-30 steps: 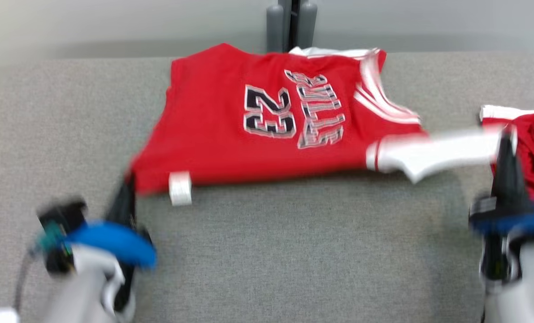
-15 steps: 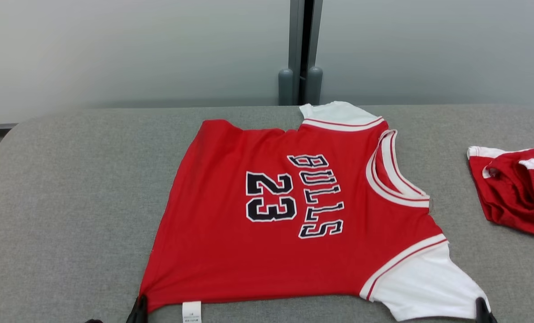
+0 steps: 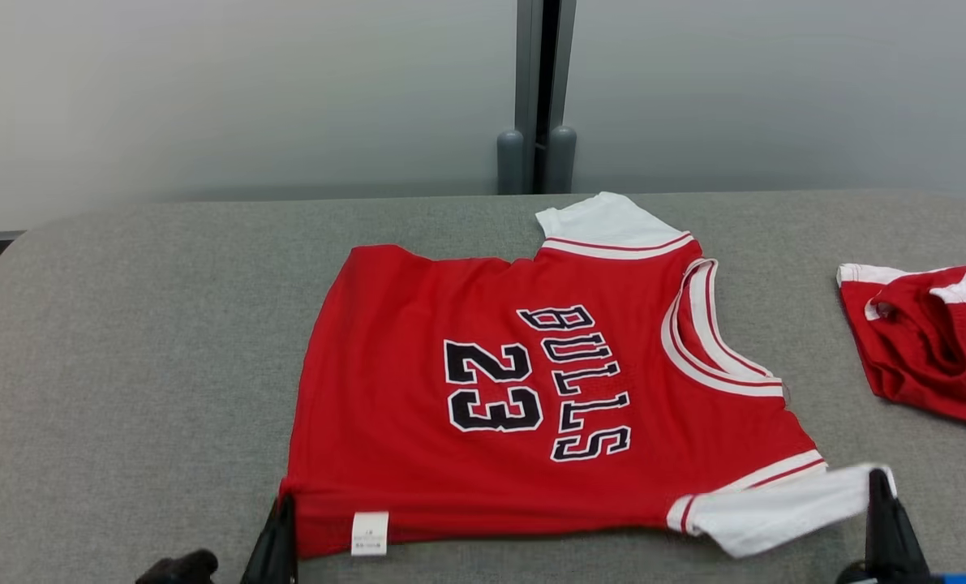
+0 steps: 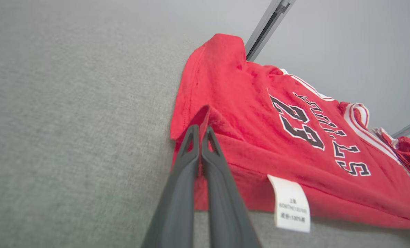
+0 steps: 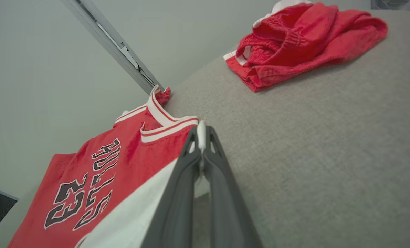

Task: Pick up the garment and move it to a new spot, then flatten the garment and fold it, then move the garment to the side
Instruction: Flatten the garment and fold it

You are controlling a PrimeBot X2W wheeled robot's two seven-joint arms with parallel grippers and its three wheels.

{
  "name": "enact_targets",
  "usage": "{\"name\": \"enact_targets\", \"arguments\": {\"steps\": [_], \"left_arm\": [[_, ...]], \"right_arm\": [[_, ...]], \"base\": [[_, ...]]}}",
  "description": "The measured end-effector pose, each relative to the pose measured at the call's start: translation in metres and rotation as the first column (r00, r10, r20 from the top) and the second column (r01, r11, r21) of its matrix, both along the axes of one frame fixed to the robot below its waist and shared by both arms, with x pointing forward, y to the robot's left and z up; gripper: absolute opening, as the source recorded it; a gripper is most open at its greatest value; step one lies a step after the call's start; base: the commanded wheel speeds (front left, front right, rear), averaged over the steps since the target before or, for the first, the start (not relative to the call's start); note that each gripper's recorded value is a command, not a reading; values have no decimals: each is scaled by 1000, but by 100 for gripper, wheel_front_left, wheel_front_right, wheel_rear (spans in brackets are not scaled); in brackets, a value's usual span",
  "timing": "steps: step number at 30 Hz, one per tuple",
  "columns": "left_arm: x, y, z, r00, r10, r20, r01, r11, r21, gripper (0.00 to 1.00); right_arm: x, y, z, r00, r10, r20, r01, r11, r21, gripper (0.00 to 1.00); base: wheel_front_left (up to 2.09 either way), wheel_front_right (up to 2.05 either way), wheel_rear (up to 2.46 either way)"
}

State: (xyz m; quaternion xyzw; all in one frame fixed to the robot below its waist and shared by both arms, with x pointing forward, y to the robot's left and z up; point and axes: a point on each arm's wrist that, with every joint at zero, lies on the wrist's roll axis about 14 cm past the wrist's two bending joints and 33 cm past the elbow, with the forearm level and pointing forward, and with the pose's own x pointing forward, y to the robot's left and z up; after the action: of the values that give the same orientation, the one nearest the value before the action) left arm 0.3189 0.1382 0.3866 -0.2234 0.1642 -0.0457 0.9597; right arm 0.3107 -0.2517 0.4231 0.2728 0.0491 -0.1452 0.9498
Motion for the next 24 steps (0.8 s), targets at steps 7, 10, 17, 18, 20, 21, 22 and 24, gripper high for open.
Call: {"name": "enact_targets", "arguments": {"steps": [7, 10, 17, 18, 20, 21, 22, 24], "left_arm": [[58, -11, 27, 994, -36, 100, 35, 999, 3, 0], [73, -11, 25, 994, -46, 96, 45, 999, 12, 0], [104, -4, 18, 994, -59, 87, 55, 997, 45, 0], [108, -3, 18, 994, -62, 88, 58, 997, 51, 0], [116, -2, 19, 993, -65, 94, 60, 997, 57, 0], [119, -2, 20, 993, -68, 98, 62, 996, 61, 0], [122, -1, 21, 992, -70, 101, 64, 996, 64, 0], [126, 0, 20, 992, -70, 101, 63, 996, 66, 0]], "right_arm": [[82, 18, 35, 991, 68, 117, -66, 998, -18, 0], [109, 21, 40, 989, 80, 126, -77, 997, -32, 0], [159, 27, 42, 985, 131, 111, -117, 985, -125, 0], [164, 25, 41, 986, 125, 108, -111, 986, -128, 0], [173, 24, 40, 987, 126, 101, -111, 984, -141, 0], [177, 24, 38, 987, 129, 94, -115, 982, -148, 0], [180, 24, 37, 988, 128, 90, -114, 982, -148, 0], [184, 23, 34, 989, 128, 80, -114, 981, -159, 44]], "base": [[0, 0, 0], [0, 0, 0], [0, 0, 0], [0, 0, 0], [0, 0, 0], [0, 0, 0], [0, 0, 0], [0, 0, 0]]}}
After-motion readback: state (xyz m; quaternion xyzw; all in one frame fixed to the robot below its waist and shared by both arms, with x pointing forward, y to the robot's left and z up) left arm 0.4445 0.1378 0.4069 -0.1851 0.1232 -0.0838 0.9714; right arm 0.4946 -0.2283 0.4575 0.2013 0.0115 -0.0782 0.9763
